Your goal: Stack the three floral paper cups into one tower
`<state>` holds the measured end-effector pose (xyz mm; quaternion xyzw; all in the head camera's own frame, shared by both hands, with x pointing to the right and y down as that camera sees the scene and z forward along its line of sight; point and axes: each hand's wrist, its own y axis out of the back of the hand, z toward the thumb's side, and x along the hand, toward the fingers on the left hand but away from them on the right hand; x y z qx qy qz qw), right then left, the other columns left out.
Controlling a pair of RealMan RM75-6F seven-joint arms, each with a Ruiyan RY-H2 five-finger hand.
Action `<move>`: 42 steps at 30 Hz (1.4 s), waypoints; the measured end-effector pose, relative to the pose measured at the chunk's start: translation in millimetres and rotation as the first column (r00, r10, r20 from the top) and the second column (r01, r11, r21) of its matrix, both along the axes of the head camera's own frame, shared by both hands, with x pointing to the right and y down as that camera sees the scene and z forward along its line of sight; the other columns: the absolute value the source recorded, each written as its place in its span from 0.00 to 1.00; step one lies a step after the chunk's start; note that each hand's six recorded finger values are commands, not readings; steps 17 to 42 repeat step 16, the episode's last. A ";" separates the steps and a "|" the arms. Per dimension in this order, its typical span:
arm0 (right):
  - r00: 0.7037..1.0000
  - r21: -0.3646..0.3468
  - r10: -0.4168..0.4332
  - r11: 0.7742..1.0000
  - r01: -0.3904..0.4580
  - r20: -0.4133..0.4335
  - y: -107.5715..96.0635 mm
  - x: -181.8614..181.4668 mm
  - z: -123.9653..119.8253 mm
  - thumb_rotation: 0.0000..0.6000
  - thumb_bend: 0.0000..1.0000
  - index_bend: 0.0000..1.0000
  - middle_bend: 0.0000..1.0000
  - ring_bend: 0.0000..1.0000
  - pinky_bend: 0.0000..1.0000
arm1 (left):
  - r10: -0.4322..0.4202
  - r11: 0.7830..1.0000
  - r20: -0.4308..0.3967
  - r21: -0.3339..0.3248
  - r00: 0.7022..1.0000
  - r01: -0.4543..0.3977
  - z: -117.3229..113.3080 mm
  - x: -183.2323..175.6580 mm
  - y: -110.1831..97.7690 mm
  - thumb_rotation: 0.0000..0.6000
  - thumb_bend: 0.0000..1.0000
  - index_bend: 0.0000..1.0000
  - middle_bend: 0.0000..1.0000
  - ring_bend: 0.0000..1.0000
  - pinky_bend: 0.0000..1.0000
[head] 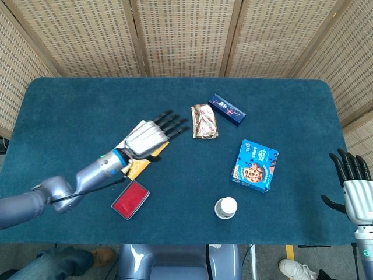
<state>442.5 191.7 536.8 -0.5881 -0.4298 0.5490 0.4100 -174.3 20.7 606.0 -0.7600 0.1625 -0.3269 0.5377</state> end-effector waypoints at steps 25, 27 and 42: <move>0.999 0.014 -0.030 0.999 0.030 0.022 0.1 -9.7 -5.1 1.00 0.00 0.04 0.00 0.00 0.00 | -0.673 0.739 0.084 0.067 0.735 0.670 -28.5 -233.3 78.1 1.00 0.00 0.00 0.00 0.00 0.00; 0.999 0.014 -0.030 0.999 0.030 0.022 0.1 -9.7 -5.1 1.00 0.00 0.04 0.00 0.00 0.00 | -0.673 0.739 0.084 0.067 0.735 0.670 -28.5 -233.3 78.1 1.00 0.00 0.00 0.00 0.00 0.00; 0.999 0.014 -0.030 0.999 0.030 0.022 0.1 -9.7 -5.1 1.00 0.00 0.04 0.00 0.00 0.00 | -0.673 0.739 0.084 0.067 0.735 0.670 -28.5 -233.3 78.1 1.00 0.00 0.00 0.00 0.00 0.00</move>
